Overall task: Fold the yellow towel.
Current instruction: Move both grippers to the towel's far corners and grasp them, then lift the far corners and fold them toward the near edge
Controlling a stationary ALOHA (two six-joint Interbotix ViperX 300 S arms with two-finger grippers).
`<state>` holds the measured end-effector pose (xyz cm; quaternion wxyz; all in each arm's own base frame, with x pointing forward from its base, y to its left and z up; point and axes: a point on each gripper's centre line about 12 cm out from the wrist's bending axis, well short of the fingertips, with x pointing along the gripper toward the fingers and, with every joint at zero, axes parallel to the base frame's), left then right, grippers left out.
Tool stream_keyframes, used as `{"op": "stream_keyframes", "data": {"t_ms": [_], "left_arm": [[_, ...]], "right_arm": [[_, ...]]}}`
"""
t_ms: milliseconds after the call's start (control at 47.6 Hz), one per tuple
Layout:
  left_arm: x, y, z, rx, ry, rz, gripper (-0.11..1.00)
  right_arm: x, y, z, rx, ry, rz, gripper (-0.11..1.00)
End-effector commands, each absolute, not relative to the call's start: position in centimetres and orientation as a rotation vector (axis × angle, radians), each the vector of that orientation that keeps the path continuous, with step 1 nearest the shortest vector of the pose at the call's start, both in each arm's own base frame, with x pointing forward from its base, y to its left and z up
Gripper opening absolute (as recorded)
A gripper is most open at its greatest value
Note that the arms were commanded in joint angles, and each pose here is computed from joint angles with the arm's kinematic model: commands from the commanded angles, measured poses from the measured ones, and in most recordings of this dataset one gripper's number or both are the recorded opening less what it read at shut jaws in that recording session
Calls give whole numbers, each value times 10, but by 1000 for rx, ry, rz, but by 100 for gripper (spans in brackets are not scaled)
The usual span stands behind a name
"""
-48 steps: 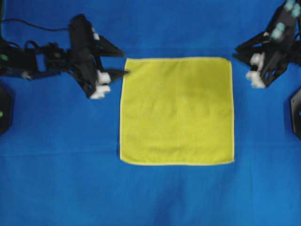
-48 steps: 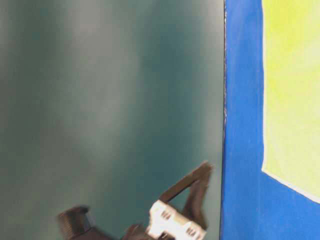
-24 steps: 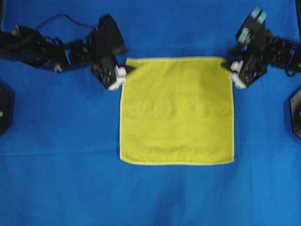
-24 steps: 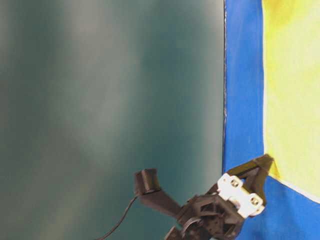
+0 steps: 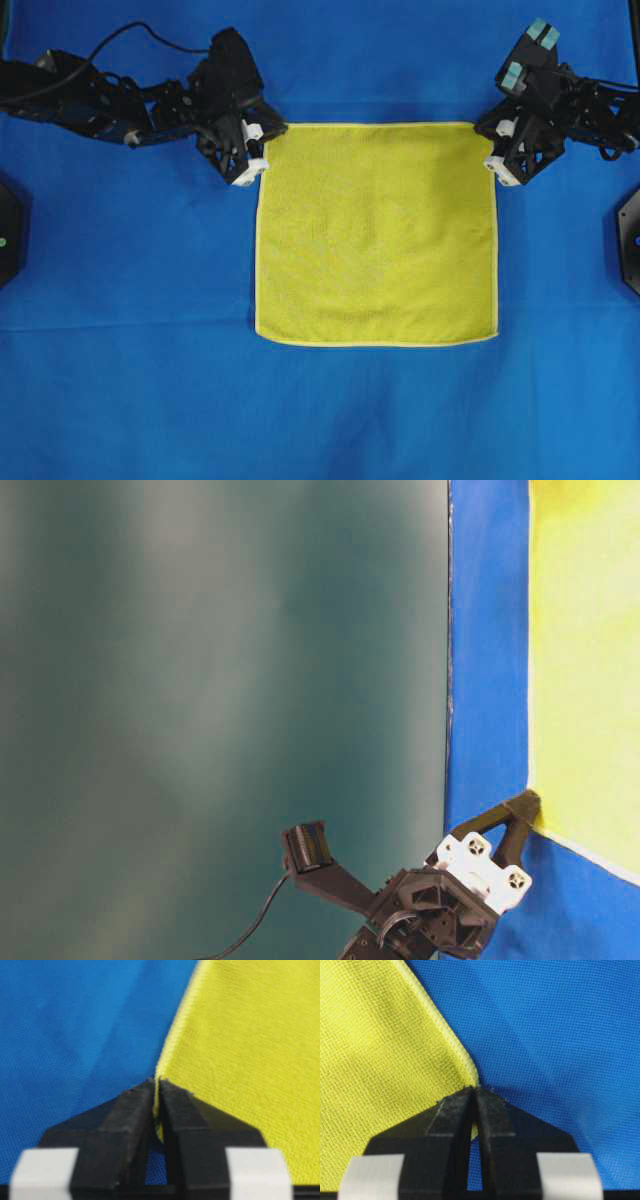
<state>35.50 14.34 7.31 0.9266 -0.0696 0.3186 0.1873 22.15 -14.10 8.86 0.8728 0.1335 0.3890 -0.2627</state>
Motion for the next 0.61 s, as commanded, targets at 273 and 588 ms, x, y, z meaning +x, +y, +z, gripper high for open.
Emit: {"op": "stream_keyframes", "data": {"t_ms": [273,588], "left_arm": [[362,147,124,-93,591,374,1],[362,141,152,-58,551,355,1]], "right_arm": [[222,-142,131,260,710,-561,2],[206,-132,161,254,660,-566,2]]}}
